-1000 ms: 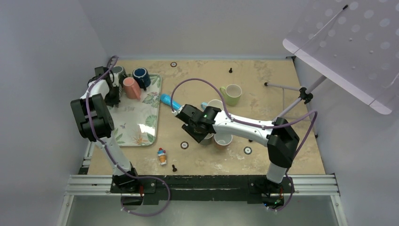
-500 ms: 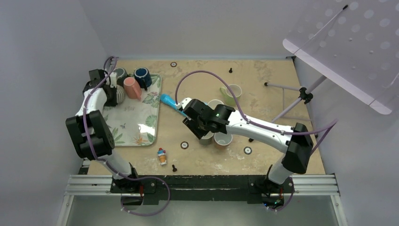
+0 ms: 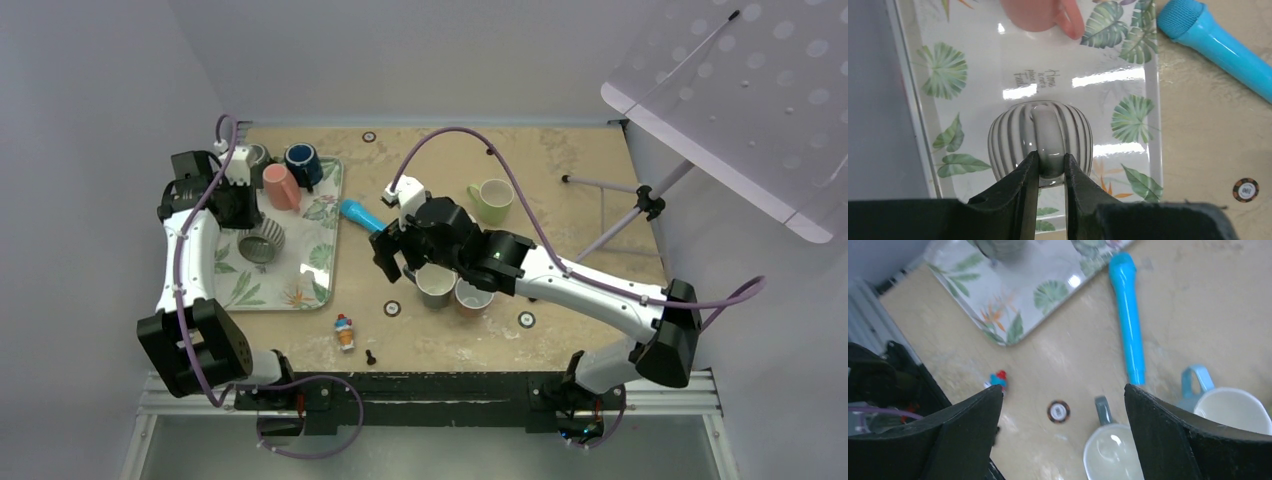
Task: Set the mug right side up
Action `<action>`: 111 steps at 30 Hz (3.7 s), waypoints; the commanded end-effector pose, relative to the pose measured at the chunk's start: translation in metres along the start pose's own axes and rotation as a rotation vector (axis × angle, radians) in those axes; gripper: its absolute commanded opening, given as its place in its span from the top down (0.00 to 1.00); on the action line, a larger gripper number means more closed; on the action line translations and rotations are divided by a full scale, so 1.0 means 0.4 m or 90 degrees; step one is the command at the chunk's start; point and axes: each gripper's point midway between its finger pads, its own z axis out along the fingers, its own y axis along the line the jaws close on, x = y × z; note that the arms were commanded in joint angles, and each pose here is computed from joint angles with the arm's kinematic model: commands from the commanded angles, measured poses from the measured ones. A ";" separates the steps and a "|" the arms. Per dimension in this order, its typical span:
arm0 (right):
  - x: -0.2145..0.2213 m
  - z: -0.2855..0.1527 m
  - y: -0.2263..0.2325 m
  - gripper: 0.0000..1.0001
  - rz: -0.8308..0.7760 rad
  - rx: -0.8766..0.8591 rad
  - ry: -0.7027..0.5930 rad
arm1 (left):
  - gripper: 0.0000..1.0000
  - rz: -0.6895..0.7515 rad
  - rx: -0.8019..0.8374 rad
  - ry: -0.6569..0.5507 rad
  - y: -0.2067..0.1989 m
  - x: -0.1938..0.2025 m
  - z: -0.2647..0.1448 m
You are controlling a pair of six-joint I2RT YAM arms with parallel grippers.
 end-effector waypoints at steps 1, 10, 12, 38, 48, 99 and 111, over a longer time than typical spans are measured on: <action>-0.185 0.009 0.089 0.05 0.043 -0.103 -0.179 | 1.00 0.023 0.067 -0.014 -0.043 -0.018 -0.004; -0.230 0.119 0.137 0.02 -0.024 -0.087 -0.252 | 1.00 -0.046 0.166 -0.014 -0.138 -0.015 -0.032; -0.246 0.140 0.146 0.02 -0.048 -0.035 -0.295 | 1.00 -0.088 0.194 -0.019 -0.171 -0.020 -0.049; -0.138 0.406 0.129 0.12 -0.261 0.264 -0.244 | 1.00 -0.244 0.318 -0.075 -0.341 -0.018 -0.235; -0.230 0.317 0.096 1.00 -0.221 0.285 -0.269 | 0.86 -0.186 0.326 -0.087 -0.355 -0.024 -0.302; 0.513 -0.059 -0.698 0.89 0.342 0.398 0.313 | 0.28 -0.082 -0.105 0.049 -0.006 -0.147 0.382; 0.522 -0.048 -0.687 0.55 0.335 0.381 0.321 | 0.57 -0.042 -0.120 0.072 0.029 -0.153 0.376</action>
